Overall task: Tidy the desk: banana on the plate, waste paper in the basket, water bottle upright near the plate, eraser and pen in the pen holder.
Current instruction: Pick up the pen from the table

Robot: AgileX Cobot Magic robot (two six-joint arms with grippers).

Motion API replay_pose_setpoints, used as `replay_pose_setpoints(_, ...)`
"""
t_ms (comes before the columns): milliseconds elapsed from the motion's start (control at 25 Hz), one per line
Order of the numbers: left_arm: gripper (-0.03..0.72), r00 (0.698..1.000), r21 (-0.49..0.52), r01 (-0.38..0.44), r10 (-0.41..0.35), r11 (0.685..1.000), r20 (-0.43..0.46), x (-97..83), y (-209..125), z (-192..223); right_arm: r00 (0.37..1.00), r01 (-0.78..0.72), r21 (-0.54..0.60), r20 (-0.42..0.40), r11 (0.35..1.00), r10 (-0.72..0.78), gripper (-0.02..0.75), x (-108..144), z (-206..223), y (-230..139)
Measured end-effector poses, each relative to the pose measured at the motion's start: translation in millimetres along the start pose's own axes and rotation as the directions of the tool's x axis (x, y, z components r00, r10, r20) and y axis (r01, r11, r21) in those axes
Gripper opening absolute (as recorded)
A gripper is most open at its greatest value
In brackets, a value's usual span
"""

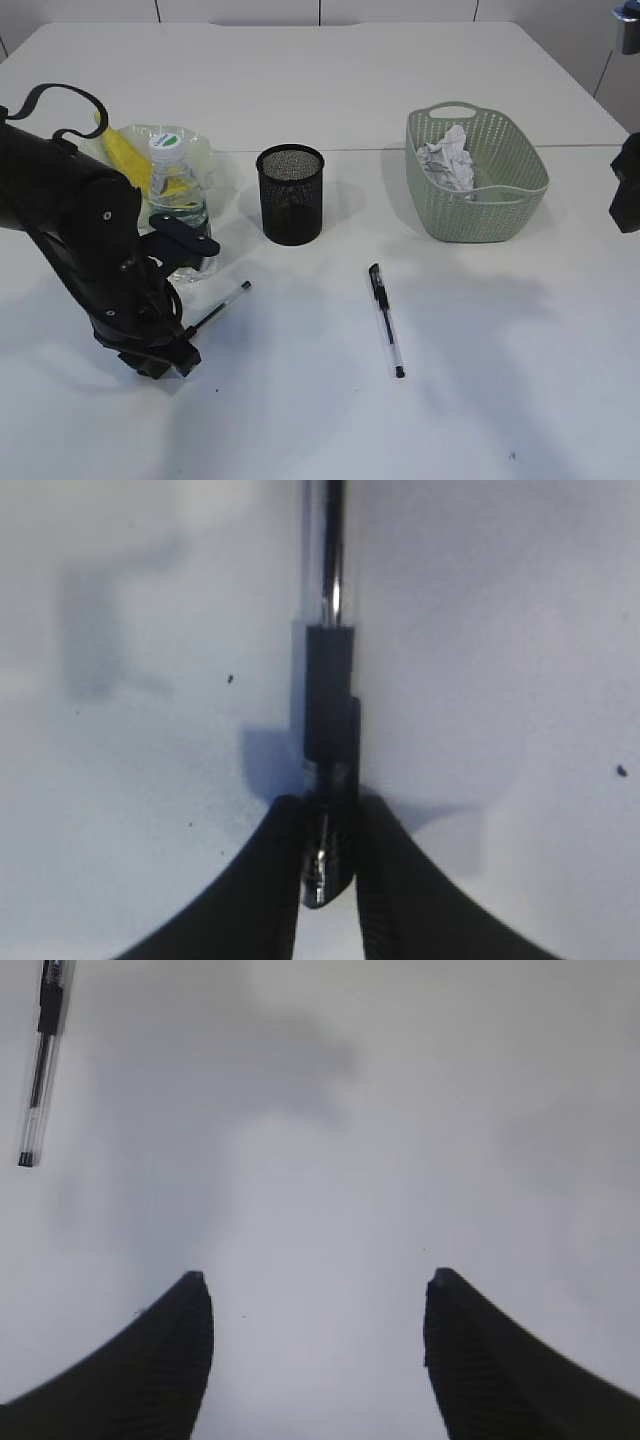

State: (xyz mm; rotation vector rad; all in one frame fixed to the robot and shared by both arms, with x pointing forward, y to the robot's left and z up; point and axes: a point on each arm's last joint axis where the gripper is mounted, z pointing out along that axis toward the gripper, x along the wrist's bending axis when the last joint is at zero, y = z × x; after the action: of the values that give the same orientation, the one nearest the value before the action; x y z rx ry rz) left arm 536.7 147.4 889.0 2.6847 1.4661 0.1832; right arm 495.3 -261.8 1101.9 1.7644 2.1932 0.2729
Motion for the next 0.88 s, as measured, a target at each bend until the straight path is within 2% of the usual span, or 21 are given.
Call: replay_pose_setpoints(880,0.061,1.000,-0.006,-0.015,0.015,1.000,-0.012,1.2,0.2,-3.0,1.000,-0.002,0.000,-0.004,1.000,0.002,0.496,0.4,0.0,0.0)
